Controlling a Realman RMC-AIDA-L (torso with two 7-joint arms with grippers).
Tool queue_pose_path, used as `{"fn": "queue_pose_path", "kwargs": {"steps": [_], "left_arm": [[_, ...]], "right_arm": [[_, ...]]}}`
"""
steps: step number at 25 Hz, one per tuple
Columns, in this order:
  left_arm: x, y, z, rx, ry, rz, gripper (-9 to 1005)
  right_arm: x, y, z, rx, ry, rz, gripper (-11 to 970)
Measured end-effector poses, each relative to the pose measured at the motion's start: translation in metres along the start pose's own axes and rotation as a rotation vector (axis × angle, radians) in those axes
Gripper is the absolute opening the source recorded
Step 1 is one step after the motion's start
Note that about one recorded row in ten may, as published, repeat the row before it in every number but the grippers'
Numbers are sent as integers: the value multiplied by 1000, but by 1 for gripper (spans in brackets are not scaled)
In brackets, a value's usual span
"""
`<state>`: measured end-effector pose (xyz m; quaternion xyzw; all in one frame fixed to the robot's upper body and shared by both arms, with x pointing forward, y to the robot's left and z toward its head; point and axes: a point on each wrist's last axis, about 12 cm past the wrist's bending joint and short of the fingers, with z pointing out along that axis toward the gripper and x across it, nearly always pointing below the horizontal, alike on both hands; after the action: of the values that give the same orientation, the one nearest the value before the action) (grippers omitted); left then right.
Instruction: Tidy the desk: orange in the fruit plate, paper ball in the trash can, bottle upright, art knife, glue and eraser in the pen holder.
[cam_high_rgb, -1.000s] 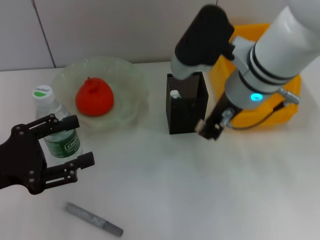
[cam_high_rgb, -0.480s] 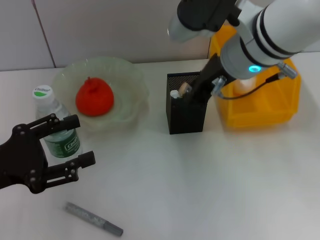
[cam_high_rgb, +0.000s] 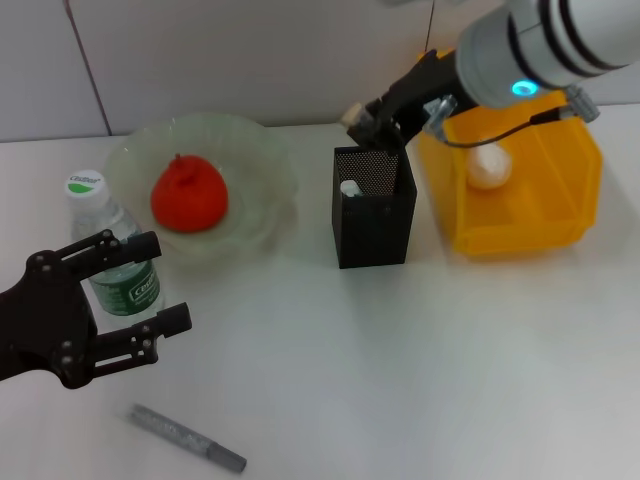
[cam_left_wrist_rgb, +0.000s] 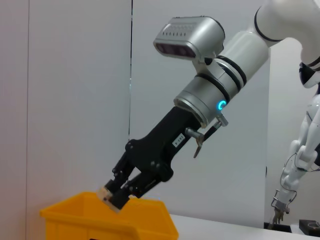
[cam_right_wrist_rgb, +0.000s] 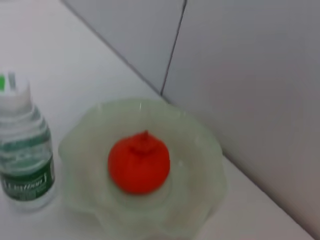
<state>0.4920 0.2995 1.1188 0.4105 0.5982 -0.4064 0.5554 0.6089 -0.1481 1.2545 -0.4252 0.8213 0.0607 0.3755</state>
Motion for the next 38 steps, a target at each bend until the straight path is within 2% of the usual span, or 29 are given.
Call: {"fn": "queue_pose_path", "kwargs": {"steps": [11, 19, 24, 29, 33, 38], "left_arm": [[0, -1, -1, 2, -5, -2, 735], [1, -3, -4, -5, -10, -7, 733], [1, -3, -4, -4, -11, -7, 732], [1, -3, -4, -4, -11, -7, 730], [1, -4, -4, -3, -11, -8, 729], [1, -5, -4, 5, -14, -7, 728]], "right_arm": [[29, -21, 10, -99, -74, 106, 296], [55, -39, 10, -103, -112, 156, 303], [69, -47, 4, -131, -208, 159, 308], [89, -63, -2, -132, -301, 231, 312], [105, -73, 0, -124, -308, 278, 315], [121, -76, 9, -127, -293, 317, 320]]}}
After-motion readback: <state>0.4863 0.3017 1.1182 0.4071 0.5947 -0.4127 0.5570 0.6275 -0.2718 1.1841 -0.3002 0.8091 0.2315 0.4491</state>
